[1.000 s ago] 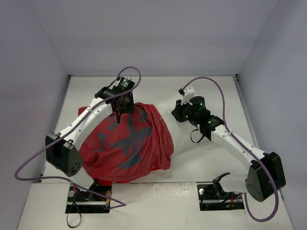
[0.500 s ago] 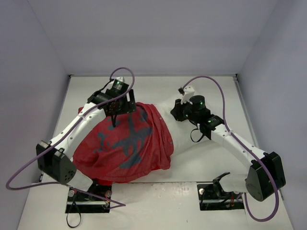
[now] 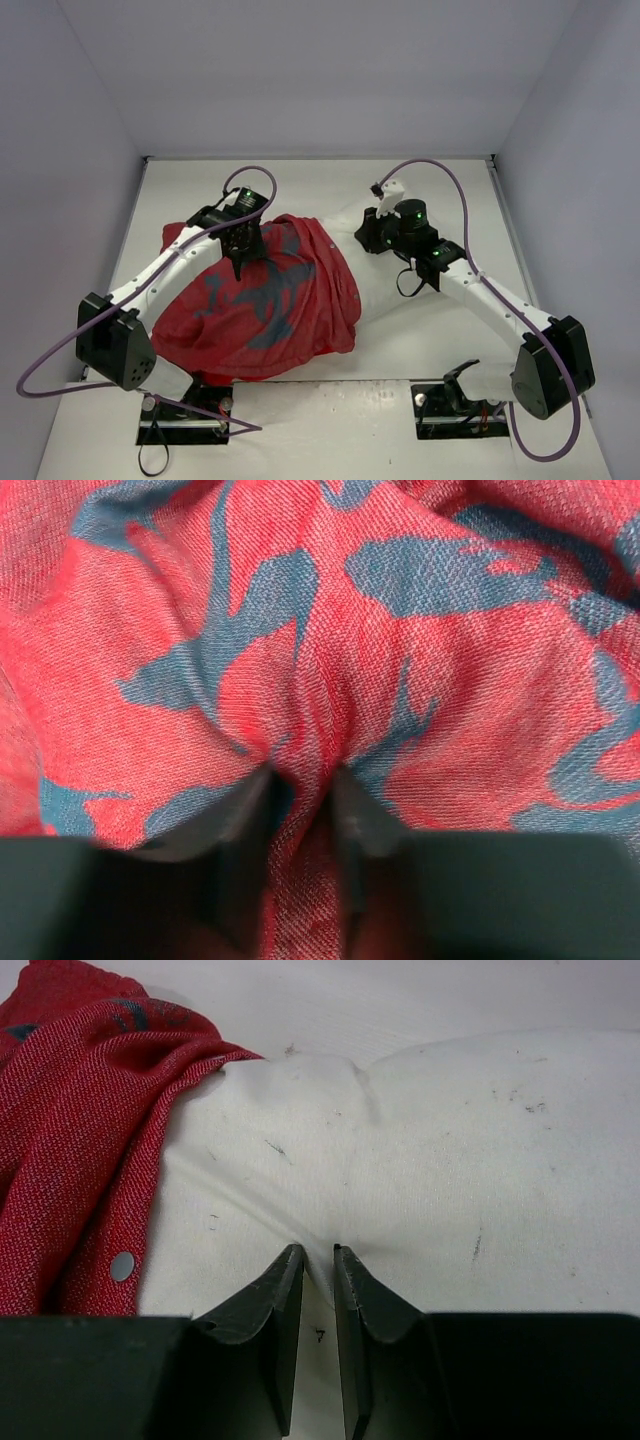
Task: Put the pillow into the pillowcase
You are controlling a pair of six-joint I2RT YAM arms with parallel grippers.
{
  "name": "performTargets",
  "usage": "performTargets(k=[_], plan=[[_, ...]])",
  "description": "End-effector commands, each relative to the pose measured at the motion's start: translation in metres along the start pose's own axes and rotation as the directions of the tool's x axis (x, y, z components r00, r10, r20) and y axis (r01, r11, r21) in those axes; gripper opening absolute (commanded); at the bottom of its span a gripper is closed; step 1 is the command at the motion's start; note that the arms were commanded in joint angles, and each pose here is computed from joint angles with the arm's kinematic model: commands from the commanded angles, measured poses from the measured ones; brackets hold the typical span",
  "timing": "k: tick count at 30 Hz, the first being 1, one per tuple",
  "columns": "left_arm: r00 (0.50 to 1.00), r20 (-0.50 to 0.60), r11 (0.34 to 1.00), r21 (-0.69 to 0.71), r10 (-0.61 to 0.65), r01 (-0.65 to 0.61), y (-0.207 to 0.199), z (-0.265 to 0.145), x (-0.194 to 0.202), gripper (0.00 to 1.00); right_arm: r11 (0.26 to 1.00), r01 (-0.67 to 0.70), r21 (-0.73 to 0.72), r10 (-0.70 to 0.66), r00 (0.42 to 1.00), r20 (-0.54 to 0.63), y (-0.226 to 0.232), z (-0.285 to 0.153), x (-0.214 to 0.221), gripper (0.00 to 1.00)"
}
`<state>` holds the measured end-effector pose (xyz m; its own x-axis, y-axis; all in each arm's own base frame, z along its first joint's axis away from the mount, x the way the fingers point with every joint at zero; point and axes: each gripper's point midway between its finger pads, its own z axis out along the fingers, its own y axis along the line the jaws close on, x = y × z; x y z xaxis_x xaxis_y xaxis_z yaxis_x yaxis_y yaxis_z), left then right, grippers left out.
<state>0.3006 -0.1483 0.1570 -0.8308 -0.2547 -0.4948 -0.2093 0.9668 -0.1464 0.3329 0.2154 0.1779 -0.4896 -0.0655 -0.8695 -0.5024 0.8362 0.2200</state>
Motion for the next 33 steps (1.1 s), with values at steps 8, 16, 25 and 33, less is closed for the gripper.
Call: performTargets(k=[8,16,25,33], plan=[[0.976,0.192,0.990,0.079,0.103,-0.120,-0.050,-0.034,-0.073,0.00,0.998,0.033,-0.057,-0.029,0.997,0.076,0.016,0.000,-0.028,0.15],[0.892,0.351,0.886,0.259,0.284,-0.384,-0.177,-0.089,-0.086,0.00,0.998,0.032,-0.057,-0.027,0.996,0.085,0.018,-0.002,-0.031,0.15],[0.877,0.302,0.896,0.131,0.373,-0.425,-0.171,-0.032,-0.085,0.07,0.998,0.032,-0.048,-0.028,0.996,0.080,0.017,-0.001,-0.027,0.10],[0.889,0.288,0.907,0.121,0.356,-0.403,-0.169,-0.012,-0.100,0.27,0.996,0.012,0.086,-0.023,0.991,0.132,-0.012,-0.015,-0.038,0.06]])
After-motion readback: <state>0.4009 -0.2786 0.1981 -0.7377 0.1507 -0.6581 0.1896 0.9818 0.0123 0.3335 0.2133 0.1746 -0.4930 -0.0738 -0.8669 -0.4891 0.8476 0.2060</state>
